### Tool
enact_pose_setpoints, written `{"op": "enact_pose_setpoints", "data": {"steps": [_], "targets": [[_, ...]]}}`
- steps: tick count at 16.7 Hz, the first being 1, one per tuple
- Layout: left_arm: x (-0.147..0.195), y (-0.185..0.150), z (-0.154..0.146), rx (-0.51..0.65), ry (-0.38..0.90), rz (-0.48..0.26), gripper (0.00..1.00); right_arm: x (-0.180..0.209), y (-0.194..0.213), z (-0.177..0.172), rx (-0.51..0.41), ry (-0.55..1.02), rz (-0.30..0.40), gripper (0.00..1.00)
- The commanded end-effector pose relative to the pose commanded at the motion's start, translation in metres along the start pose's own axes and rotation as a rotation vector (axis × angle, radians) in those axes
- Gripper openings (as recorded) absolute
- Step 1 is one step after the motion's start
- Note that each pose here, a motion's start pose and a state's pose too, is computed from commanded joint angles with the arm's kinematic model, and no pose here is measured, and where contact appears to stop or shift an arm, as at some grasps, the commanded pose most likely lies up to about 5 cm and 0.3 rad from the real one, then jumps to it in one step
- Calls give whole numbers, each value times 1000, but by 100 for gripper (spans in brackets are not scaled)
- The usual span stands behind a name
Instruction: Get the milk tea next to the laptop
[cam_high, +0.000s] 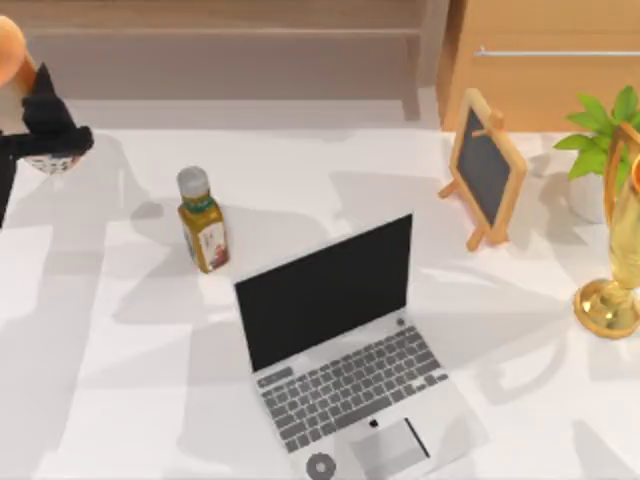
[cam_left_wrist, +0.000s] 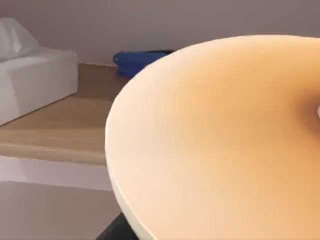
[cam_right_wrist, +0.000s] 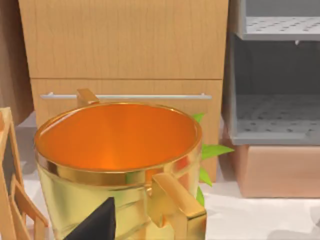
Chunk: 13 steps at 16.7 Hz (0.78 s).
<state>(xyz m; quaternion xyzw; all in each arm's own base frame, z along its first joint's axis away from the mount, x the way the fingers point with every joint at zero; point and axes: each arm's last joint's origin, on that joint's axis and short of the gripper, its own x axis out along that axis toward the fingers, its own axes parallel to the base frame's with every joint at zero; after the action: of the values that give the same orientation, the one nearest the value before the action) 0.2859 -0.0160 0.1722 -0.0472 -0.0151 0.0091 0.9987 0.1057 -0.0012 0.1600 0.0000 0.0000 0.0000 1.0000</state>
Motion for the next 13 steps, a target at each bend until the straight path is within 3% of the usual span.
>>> {"op": "enact_pose_setpoints", "data": {"steps": [7, 10, 13], "targets": [[31, -135, 68, -322, -73, 7, 0, 0, 0, 0, 0, 0, 0, 100], [16, -209, 88, -451, -20, 9, 0, 0, 0, 0, 0, 0, 0, 100], [-18, -283, 82, -475, 95, 25, 0, 0, 0, 0, 0, 0, 0, 100]]}}
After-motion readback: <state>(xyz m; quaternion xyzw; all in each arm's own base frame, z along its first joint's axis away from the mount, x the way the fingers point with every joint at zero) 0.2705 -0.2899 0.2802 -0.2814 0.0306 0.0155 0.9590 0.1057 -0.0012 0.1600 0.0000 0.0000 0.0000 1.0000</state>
